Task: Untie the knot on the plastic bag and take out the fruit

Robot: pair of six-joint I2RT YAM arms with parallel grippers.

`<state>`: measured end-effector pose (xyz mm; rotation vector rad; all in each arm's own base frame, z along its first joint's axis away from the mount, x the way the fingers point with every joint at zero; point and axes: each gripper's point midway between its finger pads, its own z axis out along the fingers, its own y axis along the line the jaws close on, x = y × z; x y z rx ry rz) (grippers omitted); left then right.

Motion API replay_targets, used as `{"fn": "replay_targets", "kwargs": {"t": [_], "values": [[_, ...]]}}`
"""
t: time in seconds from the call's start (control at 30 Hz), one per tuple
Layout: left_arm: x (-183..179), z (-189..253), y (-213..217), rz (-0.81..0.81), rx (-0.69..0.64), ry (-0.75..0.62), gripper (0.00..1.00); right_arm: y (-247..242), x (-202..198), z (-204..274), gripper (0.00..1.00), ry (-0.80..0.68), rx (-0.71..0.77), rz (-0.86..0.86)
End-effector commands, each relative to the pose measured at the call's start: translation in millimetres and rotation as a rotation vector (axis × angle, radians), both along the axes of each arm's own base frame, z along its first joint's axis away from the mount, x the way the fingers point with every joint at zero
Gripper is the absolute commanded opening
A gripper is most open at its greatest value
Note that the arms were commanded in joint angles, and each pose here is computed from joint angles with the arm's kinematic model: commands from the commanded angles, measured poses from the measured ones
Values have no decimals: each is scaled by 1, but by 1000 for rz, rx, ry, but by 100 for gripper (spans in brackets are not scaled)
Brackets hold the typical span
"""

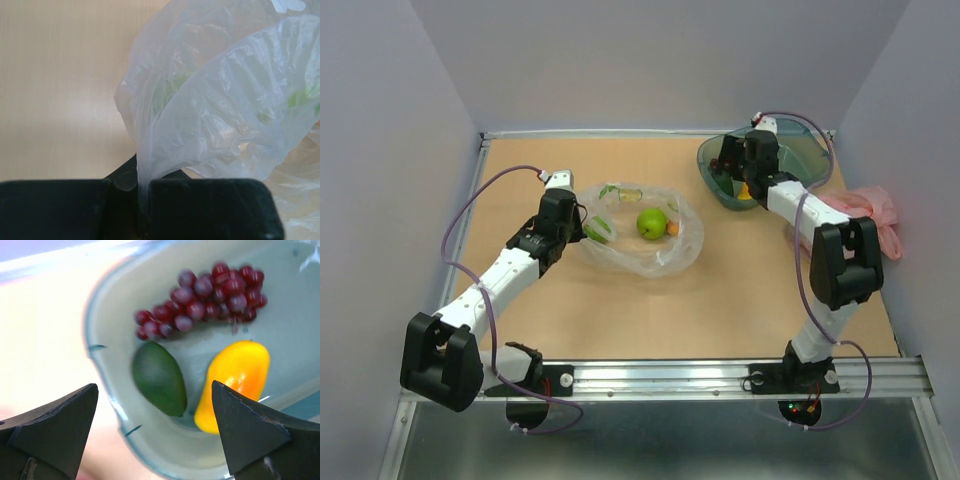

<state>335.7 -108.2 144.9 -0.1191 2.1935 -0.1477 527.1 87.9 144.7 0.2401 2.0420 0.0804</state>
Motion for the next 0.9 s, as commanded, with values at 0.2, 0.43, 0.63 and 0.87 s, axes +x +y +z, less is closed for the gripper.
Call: {"fn": "replay_targets", "kwargs": {"t": [0.2,0.43,0.63,0.87], "values": [[4,14,1,5,-12,-47,0,79,-78,151,96,-308,70,328],[3,16,1,6,-13,-51,0,187,-164,174,93,-360,114,703],[2,16,0,-1,-19,-51,0,250,-213,151,93,-286,176,998],[2,15,0,-1,-19,-50,0,279,-208,82,93,-112,162,1057]]}}
